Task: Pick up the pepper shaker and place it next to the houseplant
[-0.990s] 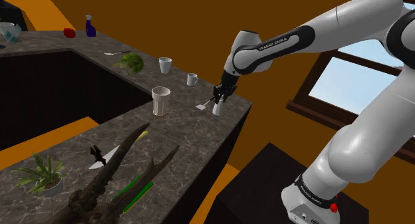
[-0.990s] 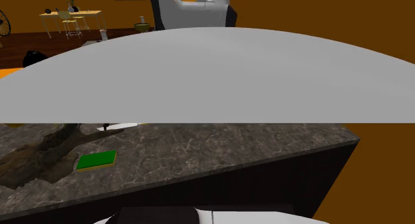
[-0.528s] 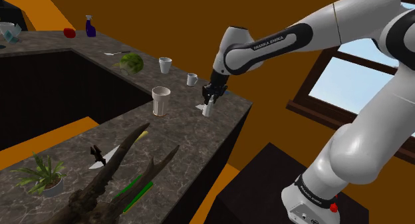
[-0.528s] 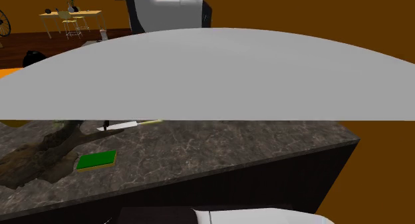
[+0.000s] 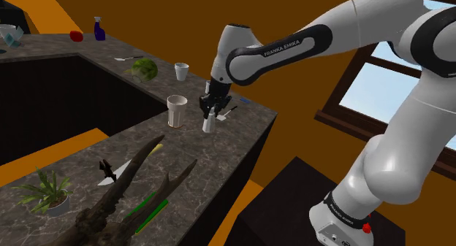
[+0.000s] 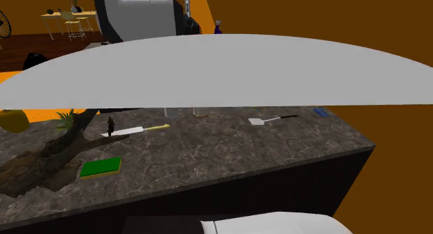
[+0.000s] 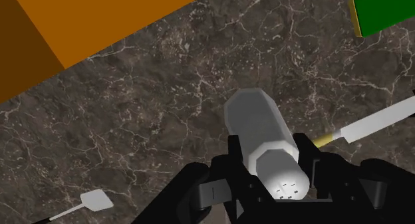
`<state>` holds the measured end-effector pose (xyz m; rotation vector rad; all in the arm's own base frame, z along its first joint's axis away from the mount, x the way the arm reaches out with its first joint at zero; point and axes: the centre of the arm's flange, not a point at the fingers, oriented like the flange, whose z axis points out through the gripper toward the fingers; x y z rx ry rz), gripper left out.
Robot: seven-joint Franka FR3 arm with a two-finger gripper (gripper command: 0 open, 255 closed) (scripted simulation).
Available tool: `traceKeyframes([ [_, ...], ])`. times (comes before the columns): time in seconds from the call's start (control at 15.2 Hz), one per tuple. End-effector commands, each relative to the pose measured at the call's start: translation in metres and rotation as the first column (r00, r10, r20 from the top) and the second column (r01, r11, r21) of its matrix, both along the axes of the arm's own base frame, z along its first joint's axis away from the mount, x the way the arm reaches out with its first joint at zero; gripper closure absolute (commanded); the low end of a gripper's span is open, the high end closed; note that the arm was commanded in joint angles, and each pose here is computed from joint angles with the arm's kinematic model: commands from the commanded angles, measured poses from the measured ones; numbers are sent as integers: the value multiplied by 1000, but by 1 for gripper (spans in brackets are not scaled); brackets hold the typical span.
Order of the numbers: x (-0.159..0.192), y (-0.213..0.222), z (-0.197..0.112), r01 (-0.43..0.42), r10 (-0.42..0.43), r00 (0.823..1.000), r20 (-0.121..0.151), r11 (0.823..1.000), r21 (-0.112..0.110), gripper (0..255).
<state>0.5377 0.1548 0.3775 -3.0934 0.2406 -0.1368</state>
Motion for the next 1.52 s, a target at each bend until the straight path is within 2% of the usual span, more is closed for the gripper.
traceKeyframes([
  [0.0, 5, 25, -1, 2, -2, 1000, 0, 1000, 0, 255],
  [1.45, 59, 311, -1, 2, -2, 1000, 0, 1000, 0, 255],
])
